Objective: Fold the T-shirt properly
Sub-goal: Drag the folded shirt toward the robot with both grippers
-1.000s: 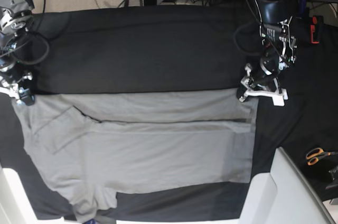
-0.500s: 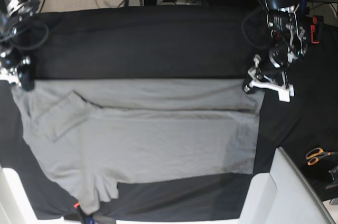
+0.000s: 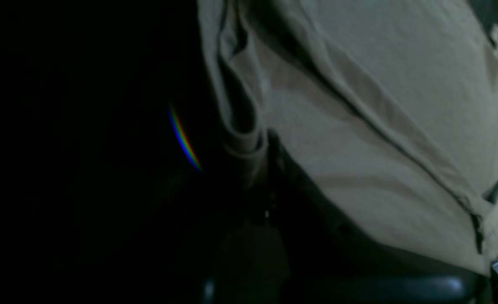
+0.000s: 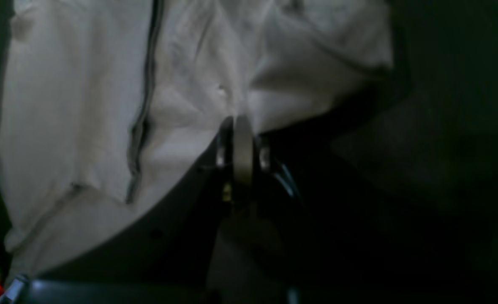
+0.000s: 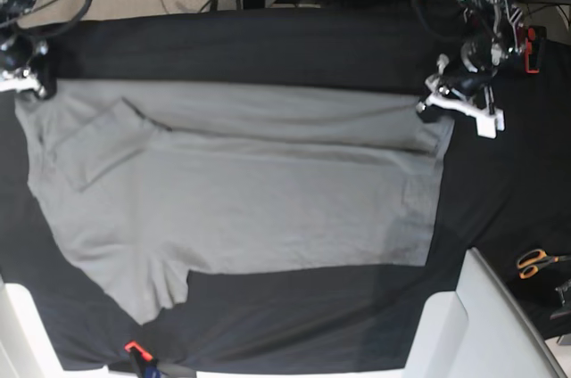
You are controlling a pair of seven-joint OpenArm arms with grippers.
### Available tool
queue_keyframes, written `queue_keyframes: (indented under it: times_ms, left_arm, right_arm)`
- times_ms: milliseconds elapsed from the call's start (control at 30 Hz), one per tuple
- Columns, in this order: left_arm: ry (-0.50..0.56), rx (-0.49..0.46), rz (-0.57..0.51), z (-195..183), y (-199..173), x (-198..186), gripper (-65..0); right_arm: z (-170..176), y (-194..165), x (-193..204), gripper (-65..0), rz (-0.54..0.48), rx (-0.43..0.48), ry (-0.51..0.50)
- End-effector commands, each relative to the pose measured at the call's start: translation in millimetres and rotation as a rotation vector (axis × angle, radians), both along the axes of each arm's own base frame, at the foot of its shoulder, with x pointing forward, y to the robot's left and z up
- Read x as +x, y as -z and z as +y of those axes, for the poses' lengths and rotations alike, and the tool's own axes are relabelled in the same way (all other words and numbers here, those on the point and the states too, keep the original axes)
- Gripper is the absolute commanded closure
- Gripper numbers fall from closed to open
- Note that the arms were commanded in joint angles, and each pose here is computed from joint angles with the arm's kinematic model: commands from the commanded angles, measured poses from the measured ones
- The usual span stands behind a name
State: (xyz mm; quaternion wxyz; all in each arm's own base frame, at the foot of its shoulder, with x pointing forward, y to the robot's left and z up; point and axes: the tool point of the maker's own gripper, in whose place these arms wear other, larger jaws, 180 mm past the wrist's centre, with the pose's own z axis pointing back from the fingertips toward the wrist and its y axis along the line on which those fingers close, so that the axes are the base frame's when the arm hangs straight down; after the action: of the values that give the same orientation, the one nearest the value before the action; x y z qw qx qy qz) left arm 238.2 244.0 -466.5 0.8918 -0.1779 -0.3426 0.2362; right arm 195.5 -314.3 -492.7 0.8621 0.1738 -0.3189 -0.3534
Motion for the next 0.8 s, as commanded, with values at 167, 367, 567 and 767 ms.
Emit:
queue_keyframes:
  times_ms: [167,367,567,767]
  left_arm:
    - [0.014,0.055,0.004,11.7,-8.6,-26.7,0.0]
    - [0.031,0.076,0.025,10.8,-10.5,-48.8,0.0]
    - [0.058,0.096,0.024,6.2,-19.9,-62.0,0.0]
    - [0.059,0.095,0.047,5.7,-16.0,-73.6,0.0]
  right_arm:
    - [-15.9,-15.9,-14.5,0.0,0.006,-0.077,-0.017]
    - [-15.0,-20.2,-34.3,0.0,0.033,-0.119,-0.027]
    - [-11.9,-18.6,-45.9,0.0,0.053,-0.125,-0.030]
    - [-8.1,-15.7,-50.8,0.0,0.080,-0.110,-0.048]
